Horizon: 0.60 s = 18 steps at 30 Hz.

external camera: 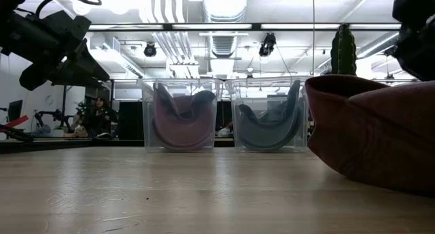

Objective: Pick & Place hat
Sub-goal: Put the red cap into the left transparent bin

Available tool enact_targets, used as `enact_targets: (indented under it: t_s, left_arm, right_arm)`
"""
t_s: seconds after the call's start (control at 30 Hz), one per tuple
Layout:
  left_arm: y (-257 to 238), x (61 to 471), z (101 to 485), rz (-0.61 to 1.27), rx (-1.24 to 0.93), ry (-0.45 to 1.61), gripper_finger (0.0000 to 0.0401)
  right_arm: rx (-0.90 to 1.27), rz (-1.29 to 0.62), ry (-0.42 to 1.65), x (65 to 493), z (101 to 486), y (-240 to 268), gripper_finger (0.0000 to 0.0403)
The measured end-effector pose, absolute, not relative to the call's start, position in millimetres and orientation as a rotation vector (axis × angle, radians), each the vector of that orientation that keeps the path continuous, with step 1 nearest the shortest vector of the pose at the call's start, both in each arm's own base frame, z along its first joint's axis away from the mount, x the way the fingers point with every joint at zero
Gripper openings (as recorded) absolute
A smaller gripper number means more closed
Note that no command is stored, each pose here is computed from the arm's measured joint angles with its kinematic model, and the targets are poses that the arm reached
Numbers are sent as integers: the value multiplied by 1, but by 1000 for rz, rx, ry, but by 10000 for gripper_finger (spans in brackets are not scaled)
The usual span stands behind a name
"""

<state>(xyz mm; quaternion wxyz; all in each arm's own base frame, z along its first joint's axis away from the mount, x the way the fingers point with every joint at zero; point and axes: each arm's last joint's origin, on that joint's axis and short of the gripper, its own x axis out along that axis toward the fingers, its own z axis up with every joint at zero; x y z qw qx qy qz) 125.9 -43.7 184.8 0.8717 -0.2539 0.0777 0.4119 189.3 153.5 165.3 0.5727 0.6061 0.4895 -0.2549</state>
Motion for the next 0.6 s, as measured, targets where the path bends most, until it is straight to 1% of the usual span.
enact_targets:
  t_s: [0.17, 0.3, 0.43, 0.6]
  left_arm:
    - [-44, 126, 185, 860, -534, 160, 156]
    - [-44, 126, 185, 860, -534, 160, 156]
    - [-44, 126, 185, 860, -534, 160, 156]
    - [-44, 126, 185, 860, -540, 157, 156]
  right_arm:
    - [1408, -653, 1142, 190, 155, 154, 241]
    - [1391, -679, 1147, 194, 144, 156, 230]
    - [1393, -685, 1148, 197, 136, 159, 206]
    - [1408, -686, 1146, 200, 132, 162, 163]
